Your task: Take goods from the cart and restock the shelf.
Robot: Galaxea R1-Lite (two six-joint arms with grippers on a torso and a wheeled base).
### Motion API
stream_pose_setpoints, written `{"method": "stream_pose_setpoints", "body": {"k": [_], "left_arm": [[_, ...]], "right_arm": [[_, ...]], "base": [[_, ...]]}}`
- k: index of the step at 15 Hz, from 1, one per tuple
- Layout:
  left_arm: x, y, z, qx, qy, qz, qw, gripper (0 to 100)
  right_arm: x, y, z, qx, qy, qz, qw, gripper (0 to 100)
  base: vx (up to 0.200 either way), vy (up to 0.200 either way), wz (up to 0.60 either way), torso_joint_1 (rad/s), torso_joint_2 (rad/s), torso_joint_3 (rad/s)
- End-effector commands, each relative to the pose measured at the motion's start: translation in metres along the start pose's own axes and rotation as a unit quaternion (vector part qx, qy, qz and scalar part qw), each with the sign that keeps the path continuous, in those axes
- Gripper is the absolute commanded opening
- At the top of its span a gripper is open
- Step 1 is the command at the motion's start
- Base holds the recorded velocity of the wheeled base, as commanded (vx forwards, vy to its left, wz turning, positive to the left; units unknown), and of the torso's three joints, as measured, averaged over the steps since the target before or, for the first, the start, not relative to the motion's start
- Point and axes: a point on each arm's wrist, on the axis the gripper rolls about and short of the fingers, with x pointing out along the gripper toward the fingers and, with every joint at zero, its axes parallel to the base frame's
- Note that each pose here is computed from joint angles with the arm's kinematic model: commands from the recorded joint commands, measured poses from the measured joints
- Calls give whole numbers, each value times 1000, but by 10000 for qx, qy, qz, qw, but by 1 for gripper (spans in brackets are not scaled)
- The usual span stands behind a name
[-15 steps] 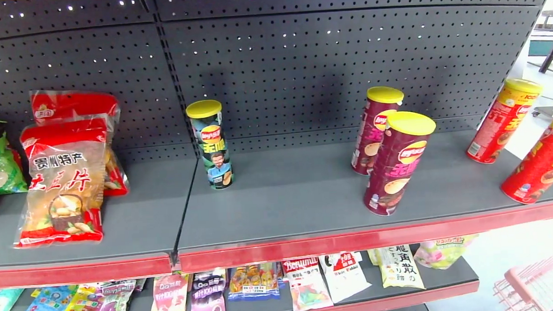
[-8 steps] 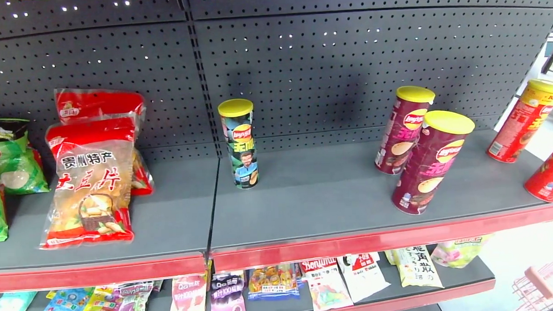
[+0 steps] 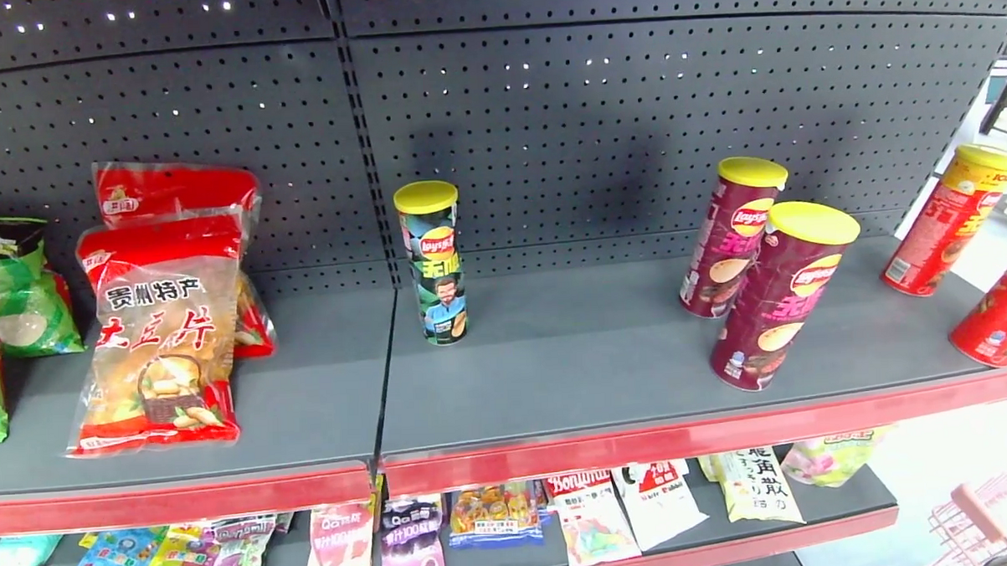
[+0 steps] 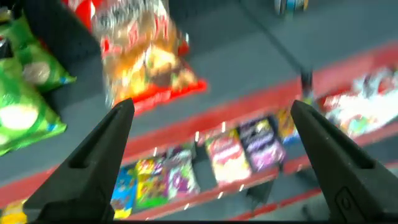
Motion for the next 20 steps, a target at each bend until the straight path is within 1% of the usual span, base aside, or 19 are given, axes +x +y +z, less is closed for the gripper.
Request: {"method": "stream_pose_setpoints", "body": {"k": [1, 2, 3, 5, 6, 7, 8, 9, 10, 11, 12, 13, 14, 16, 17, 18, 20], "left_arm": [[96, -21, 31, -327, 433, -120, 9985, 100], [112, -26, 31, -288, 607, -235, 9975, 100], [126, -31, 30, -277, 732, -460, 9959, 100], [147, -37, 42, -335, 637, -1155, 9907, 100], [158, -35, 49, -355, 640, -1161, 9905, 100], [173, -31, 53, -344, 692, -1009, 9919, 100], [182, -29, 55, -336, 721, -964, 9922, 100], [196, -27, 59, -374, 738, -877, 9927, 100], [214, -26, 57, -401, 747, -835, 9929, 100], [222, -27, 58, -436, 571, -986, 9925, 100], [229, -30, 61, -451, 297, -1363, 9892, 100], [235, -33, 61, -445, 161, -1634, 9854, 100], [242, -35, 60, -454, 147, -1731, 9837, 100], [252, -36, 64, -478, 94, -1799, 9825, 100], [257, -38, 68, -479, 14, -1970, 9792, 100], [262, -39, 67, -446, 12, -2084, 9770, 100], [271, -40, 71, -295, -69, -2145, 9763, 100]], "right_arm": [[-2, 1, -7, 13, -27, -16, 10000, 0], [-3, 1, -9, 25, -58, -15, 10000, 0], [-4, 1, -9, 27, -75, -10, 10000, 0], [-4, 1, -9, 42, -75, -10, 10000, 0], [-4, 1, -9, 96, -76, -2, 9999, 0], [-4, 1, -9, 125, -70, 7, 9999, 0], [-4, 1, -9, 132, -70, 7, 9999, 0], [-4, 1, -9, 163, -70, 7, 9998, 0], [-4, 1, -9, 202, -70, 8, 9998, 0], [-4, 1, -9, 232, -70, 8, 9997, 0], [-4, 1, -9, 248, -70, 8, 9997, 0], [-4, 1, -10, 248, -70, 8, 9997, 0], [-4, 1, -9, 255, -70, 8, 9996, 0], [-3, 1, -10, 254, -63, 9, 9997, 0], [-3, 2, -10, 250, -48, 12, 9997, 0], [-2, 2, -12, 244, -18, 17, 9997, 0], [-2, 2, -13, 241, -4, 20, 9997, 0]], "base": [[0, 0, 0, 0, 0, 0], [0, 0, 0, 0, 0, 0], [0, 0, 0, 0, 0, 0], [0, 0, 0, 0, 0, 0], [0, 0, 0, 0, 0, 0], [0, 0, 0, 0, 0, 0], [0, 0, 0, 0, 0, 0], [0, 0, 0, 0, 0, 0], [0, 0, 0, 0, 0, 0], [0, 0, 0, 0, 0, 0], [0, 0, 0, 0, 0, 0], [0, 0, 0, 0, 0, 0], [0, 0, 0, 0, 0, 0], [0, 0, 0, 0, 0, 0], [0, 0, 0, 0, 0, 0], [0, 0, 0, 0, 0, 0], [0, 0, 0, 0, 0, 0]]}}
